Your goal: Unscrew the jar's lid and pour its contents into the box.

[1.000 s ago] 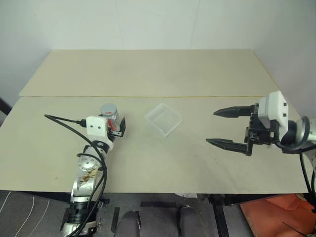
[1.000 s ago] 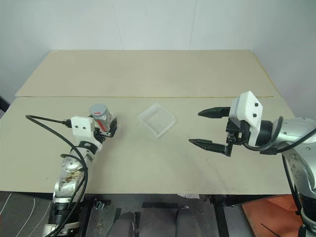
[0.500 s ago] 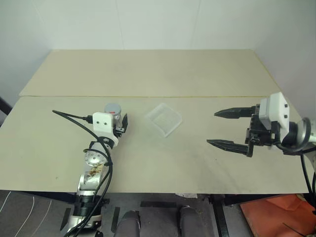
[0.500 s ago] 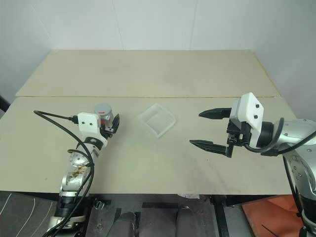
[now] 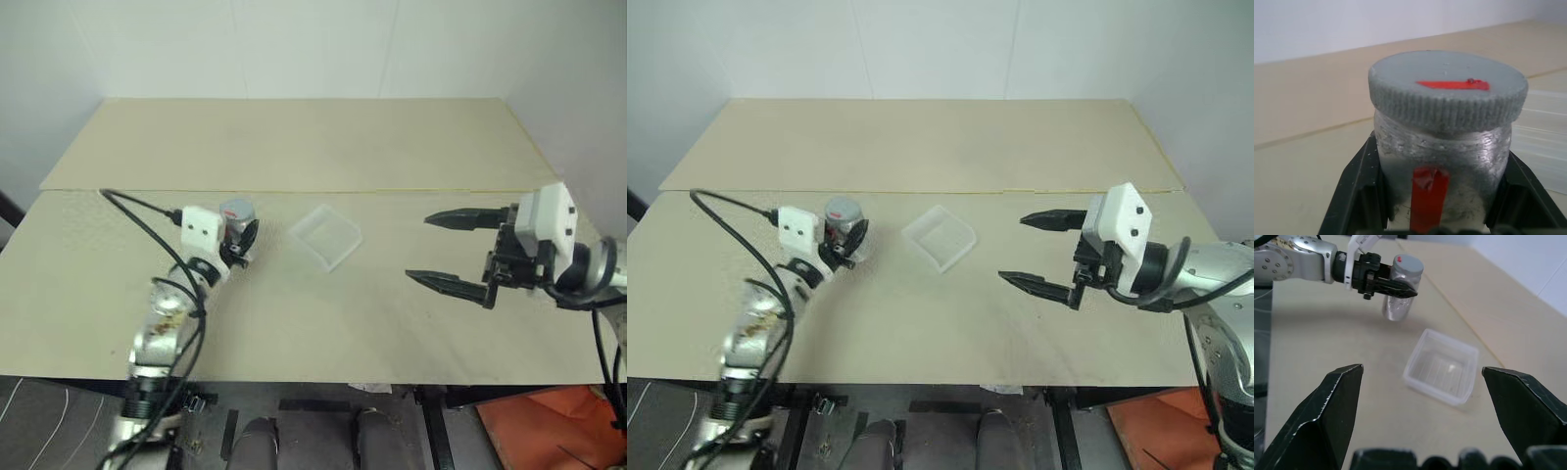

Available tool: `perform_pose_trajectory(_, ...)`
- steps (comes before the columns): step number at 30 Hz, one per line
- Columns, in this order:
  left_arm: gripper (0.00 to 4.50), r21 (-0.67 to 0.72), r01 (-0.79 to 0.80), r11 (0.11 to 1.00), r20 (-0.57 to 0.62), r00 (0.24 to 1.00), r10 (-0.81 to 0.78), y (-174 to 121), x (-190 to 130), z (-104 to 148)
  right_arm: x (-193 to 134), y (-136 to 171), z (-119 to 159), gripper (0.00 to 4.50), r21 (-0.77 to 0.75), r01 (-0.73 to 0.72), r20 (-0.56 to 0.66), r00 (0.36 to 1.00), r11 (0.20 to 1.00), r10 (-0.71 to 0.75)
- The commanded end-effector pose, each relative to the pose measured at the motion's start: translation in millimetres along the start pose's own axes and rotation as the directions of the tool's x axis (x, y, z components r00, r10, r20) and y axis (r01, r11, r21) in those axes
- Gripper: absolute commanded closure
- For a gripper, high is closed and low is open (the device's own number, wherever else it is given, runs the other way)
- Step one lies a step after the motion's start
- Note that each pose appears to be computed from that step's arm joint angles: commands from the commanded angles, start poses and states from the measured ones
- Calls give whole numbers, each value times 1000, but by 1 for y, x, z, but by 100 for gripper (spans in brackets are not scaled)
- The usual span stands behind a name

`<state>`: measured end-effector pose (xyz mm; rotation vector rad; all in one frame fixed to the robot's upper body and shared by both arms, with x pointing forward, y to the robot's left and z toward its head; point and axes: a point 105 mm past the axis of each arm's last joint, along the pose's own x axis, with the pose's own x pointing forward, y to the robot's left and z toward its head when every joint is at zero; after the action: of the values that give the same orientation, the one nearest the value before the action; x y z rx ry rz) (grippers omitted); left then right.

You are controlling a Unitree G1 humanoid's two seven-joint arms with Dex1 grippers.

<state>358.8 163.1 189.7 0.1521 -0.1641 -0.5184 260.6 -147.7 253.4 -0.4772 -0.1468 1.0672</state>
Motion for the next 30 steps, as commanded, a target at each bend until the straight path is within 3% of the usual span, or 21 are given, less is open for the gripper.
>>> perform_pose_trajectory(1,255,-12,244,970,76,967,-243,-4,0,41,11,-6,16,0,9,16,81,997,1000,-17)
perform_pose_trajectory(6,255,10,543,840,61,838,-542,-16,9,58,43,-17,30,0,89,13,118,993,996,-24)
perform_pose_trajectory(12,255,61,719,692,86,687,-721,-40,32,70,79,-20,50,0,134,-16,158,987,991,-5)
perform_pose_trajectory(21,255,99,797,596,163,578,-799,-72,47,74,107,-22,57,0,163,6,161,986,987,-33)
perform_pose_trajectory(30,255,121,816,566,185,542,-820,-76,44,79,116,-17,57,0,163,-14,156,988,987,-12)
